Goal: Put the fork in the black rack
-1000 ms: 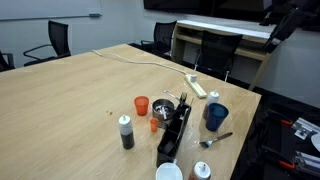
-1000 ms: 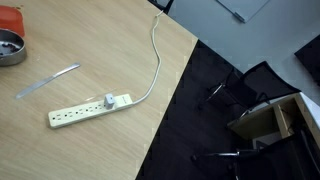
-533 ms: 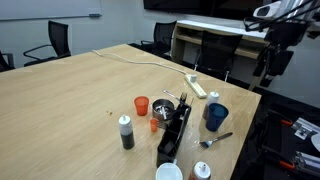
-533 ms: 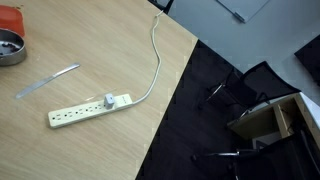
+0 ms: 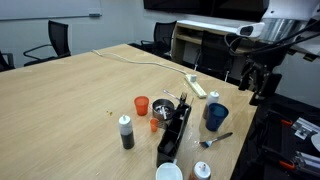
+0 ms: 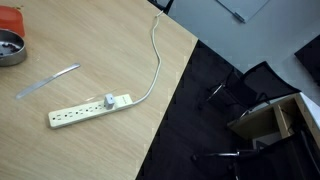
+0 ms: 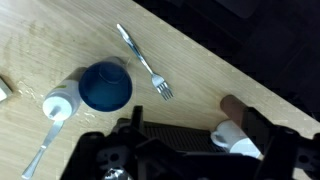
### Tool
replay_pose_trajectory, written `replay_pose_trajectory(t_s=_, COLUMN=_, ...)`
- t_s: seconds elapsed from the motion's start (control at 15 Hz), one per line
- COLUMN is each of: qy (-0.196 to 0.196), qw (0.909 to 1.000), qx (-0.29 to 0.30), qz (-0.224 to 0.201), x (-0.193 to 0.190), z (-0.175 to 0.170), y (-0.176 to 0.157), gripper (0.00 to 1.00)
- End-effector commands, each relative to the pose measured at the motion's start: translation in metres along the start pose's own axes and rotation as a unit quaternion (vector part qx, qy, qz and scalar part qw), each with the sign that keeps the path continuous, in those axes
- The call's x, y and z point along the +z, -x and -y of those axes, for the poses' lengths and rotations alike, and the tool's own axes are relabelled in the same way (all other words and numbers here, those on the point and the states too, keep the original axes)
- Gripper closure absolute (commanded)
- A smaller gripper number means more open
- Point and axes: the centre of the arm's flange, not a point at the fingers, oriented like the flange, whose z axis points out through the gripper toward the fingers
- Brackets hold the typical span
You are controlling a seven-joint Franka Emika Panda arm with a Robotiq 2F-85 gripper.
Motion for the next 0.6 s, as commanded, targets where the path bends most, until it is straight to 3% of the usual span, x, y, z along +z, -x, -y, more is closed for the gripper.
replay_pose_trajectory(t_s=0.0, qy=0.000, qw=1.0000, qx=0.000, qz=0.000, x=0.000, z=0.000, y=0.000, gripper=0.00)
replay_pose_trajectory(t_s=0.27, qy=-0.013, qw=0.9995, qx=-0.030, qz=0.005, x=0.027, z=0.007, y=-0.015, gripper=0.00)
replay_pose_trajectory(t_s=0.53, qy=-0.003, qw=0.9955, qx=-0.087, qz=0.037, x=0.074, z=0.015, y=-0.024, gripper=0.00)
